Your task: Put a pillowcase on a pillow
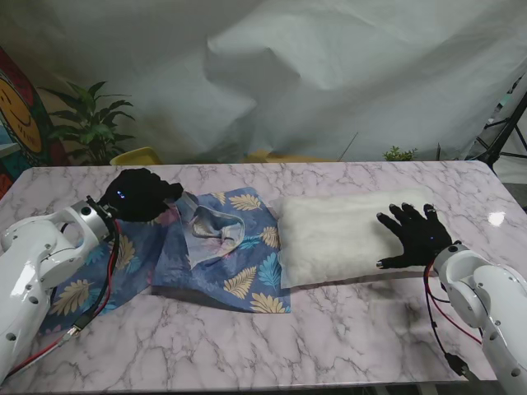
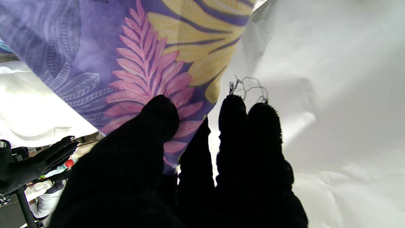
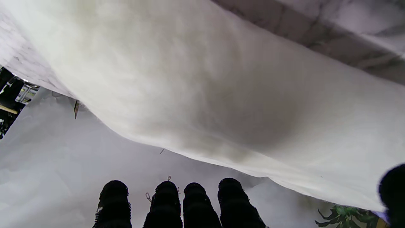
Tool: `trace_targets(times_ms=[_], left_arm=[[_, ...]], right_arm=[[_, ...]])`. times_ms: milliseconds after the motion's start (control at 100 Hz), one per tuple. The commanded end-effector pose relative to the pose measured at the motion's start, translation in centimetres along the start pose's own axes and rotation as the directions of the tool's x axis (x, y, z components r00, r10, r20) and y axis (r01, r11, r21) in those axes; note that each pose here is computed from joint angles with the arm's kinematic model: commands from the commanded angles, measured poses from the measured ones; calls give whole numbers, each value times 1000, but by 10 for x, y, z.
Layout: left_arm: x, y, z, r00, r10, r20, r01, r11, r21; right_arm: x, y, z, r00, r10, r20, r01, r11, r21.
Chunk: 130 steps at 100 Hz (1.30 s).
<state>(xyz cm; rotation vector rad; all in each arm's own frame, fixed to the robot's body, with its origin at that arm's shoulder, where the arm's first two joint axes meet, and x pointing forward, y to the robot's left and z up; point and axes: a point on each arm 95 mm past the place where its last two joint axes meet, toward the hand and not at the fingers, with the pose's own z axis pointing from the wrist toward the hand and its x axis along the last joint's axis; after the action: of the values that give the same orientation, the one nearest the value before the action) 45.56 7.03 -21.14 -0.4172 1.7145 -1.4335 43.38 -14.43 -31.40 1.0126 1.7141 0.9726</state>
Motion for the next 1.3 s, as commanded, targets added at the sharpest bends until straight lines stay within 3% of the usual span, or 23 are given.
trace_targets(times_ms=[0,180,320,520,660,910,1290], left_arm=[[1,5,-1,1000,-1,-1,1,1000,-23],[2,8,-1,1000,-5,-4,5,999,-32],[4,8,-1,1000,-9,-4,8,999,-37],[5,8,-3,1000,-8,-6,8,999,-40],[4,8,-3,1000,-11,1,11,999,-30],[-6,9,-2,999,-17,37,18,999,-33],[-24,14,-1,992,-70,103,70,998,8]], right_arm=[[-1,-3,2,1000,18,4,-18,1000,4],[4,-7,16,999,46,-22,-46,999,11],[3,-14,29,996,91,-16,-90,994,57],[7,-37,50,992,123,-18,-121,987,109],[12,-56,61,993,117,-6,-116,988,102],[14,-81,62,971,236,26,-238,966,98],[10,-92,51,961,275,15,-275,959,65]])
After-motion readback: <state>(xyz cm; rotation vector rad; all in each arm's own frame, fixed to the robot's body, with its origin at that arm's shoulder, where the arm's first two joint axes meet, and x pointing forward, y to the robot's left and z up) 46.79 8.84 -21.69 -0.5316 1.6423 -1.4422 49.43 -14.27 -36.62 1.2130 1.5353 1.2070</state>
